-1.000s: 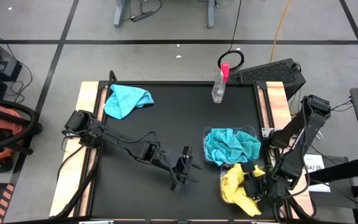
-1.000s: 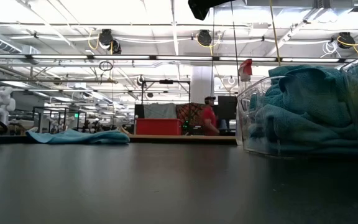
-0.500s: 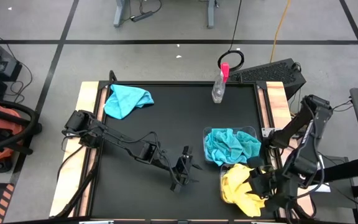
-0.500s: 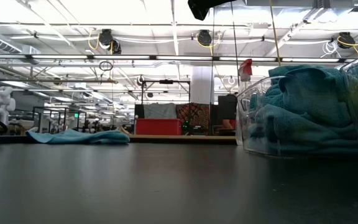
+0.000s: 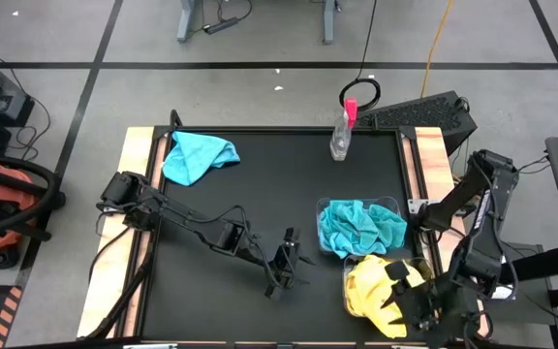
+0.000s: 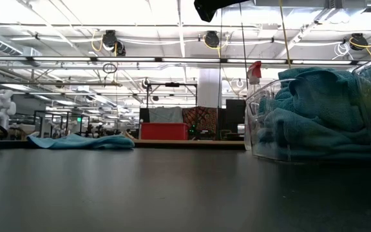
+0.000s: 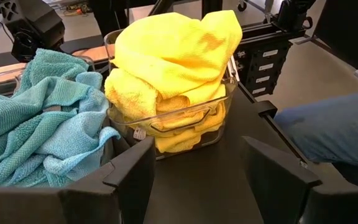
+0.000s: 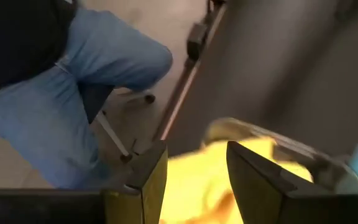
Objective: Sort microfiber towel by color & place in baskets
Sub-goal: Put the yellow towel into the bottom transparent bin
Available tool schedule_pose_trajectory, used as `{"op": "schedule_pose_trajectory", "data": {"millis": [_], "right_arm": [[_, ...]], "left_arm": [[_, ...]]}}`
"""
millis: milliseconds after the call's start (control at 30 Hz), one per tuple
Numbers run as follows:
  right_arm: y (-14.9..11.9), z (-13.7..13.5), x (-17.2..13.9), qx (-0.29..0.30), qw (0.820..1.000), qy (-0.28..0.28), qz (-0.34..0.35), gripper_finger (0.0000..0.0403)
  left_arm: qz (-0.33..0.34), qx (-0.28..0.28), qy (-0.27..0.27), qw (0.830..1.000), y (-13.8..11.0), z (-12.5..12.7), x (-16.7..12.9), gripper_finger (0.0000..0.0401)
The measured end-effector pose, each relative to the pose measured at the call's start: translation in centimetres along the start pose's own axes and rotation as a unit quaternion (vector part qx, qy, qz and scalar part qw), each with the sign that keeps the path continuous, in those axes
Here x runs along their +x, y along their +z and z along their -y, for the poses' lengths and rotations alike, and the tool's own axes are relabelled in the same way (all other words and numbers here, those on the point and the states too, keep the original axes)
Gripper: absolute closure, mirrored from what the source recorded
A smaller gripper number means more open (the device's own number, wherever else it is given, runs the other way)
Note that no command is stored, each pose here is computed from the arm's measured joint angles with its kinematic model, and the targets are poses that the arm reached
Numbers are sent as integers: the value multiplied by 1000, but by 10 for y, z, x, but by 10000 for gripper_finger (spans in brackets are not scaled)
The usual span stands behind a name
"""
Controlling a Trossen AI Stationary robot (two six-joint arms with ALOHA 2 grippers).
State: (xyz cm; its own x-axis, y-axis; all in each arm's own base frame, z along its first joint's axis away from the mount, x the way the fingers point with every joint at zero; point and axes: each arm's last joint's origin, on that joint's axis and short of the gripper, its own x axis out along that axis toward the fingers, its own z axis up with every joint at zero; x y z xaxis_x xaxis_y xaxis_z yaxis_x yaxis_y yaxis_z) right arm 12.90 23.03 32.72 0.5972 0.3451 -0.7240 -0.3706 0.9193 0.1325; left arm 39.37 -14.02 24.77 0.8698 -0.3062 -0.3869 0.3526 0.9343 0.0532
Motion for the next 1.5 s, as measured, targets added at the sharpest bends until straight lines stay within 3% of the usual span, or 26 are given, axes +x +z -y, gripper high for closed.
{"op": "schedule_pose_trajectory", "data": {"millis": [233, 500, 600, 833, 1133, 1333, 1500], "right_arm": [[-8, -14, 34, -34, 998, -25, -38, 246], [-37, -7, 77, -36, 973, -158, -167, 246], [-43, -6, 88, -40, 964, -183, -190, 246], [-52, -8, 113, -51, 954, -204, -214, 246], [-56, -7, 128, -37, 949, -192, -247, 246], [-52, -4, 115, -31, 949, -187, -250, 246], [-40, -1, 89, -11, 963, -158, -218, 246]], "left_arm": [[0, -1, 0, 1000, 0, 0, 0, 162], [1, -10, 0, 1000, 0, 0, 0, 162], [1, -12, 0, 1000, 0, 0, 0, 162], [1, -12, 0, 1000, 0, 0, 0, 162], [-1, -12, -1, 1000, 0, 1, 0, 162], [-2, -11, -2, 1000, 0, 2, 0, 162], [-8, -11, -3, 1000, -2, 2, 0, 162]]}}
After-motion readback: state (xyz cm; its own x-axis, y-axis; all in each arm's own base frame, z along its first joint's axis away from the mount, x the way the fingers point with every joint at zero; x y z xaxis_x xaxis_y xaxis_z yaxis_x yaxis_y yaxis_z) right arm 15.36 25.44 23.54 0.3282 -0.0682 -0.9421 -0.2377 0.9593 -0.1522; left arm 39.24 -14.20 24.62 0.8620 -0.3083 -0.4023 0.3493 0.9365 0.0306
